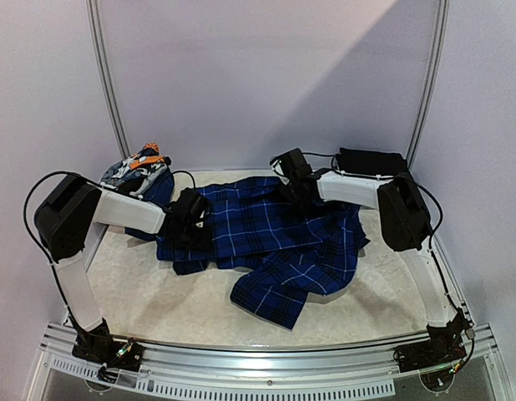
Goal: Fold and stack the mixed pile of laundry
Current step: Smooth out the crumpled shirt at the center of the board.
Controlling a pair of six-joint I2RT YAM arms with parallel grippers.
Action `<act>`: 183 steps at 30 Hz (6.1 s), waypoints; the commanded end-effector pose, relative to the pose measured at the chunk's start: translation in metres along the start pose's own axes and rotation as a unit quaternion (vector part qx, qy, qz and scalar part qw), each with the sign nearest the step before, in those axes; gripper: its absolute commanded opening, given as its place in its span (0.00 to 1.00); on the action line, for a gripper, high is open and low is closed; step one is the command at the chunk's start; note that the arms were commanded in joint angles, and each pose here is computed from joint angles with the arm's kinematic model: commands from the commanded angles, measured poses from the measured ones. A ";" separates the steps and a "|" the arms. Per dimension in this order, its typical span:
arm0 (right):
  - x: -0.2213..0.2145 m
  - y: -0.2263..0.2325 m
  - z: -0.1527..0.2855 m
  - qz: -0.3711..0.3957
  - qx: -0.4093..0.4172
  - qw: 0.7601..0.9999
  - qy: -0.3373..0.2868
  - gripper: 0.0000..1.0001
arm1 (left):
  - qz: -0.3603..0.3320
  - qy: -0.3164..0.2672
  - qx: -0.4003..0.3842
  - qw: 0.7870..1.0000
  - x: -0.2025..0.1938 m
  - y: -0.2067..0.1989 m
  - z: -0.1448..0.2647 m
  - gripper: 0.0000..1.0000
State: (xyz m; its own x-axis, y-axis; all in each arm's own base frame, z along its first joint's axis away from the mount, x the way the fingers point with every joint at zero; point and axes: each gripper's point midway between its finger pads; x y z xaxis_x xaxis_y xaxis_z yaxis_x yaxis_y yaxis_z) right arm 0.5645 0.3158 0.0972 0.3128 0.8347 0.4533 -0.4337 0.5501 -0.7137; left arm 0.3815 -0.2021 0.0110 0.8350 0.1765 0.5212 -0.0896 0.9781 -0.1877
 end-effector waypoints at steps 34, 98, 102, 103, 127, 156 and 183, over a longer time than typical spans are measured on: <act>-0.041 -0.133 -0.075 -0.373 0.128 0.917 -0.065 0.36 | 0.000 0.031 0.036 0.999 -0.015 0.024 0.014 0.37; -0.100 -0.048 0.153 -0.425 0.227 0.876 -0.019 0.99 | -0.083 0.063 0.104 0.989 -0.105 0.042 0.084 0.48; -0.102 -0.047 0.154 -0.424 0.225 0.877 -0.021 0.99 | -0.078 0.055 0.122 0.988 -0.094 0.050 0.078 0.48; -0.102 -0.046 0.153 -0.424 0.224 0.877 -0.022 0.99 | -0.078 0.053 0.127 0.987 -0.093 0.052 0.077 0.47; -0.140 -0.023 0.164 -0.437 0.198 0.877 0.019 0.99 | -0.048 0.016 0.094 0.994 -0.056 0.050 0.070 0.00; -0.189 -0.026 0.175 -0.452 0.119 0.883 0.049 0.99 | 0.004 0.061 0.000 0.998 -0.062 0.037 0.211 0.00; -0.221 0.064 0.228 -0.474 0.309 0.818 0.105 0.91 | -0.065 0.135 0.047 0.988 -0.106 0.033 0.113 0.00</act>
State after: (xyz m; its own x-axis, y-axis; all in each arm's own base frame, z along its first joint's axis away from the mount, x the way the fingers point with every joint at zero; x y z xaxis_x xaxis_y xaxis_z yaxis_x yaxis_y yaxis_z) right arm 0.2814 0.1531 0.0824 0.8459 0.0370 0.5321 -0.1991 0.9474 0.2506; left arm 0.2227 -0.1754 0.0445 0.9630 0.0515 0.2645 -0.0366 0.9975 -0.0609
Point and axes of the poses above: each gripper's point midway between its finger pads, its own z axis back along the fingers, its own y axis along the line the jaws close on, x = y × z, and after that the axes turned 15 degrees about z, right-handed
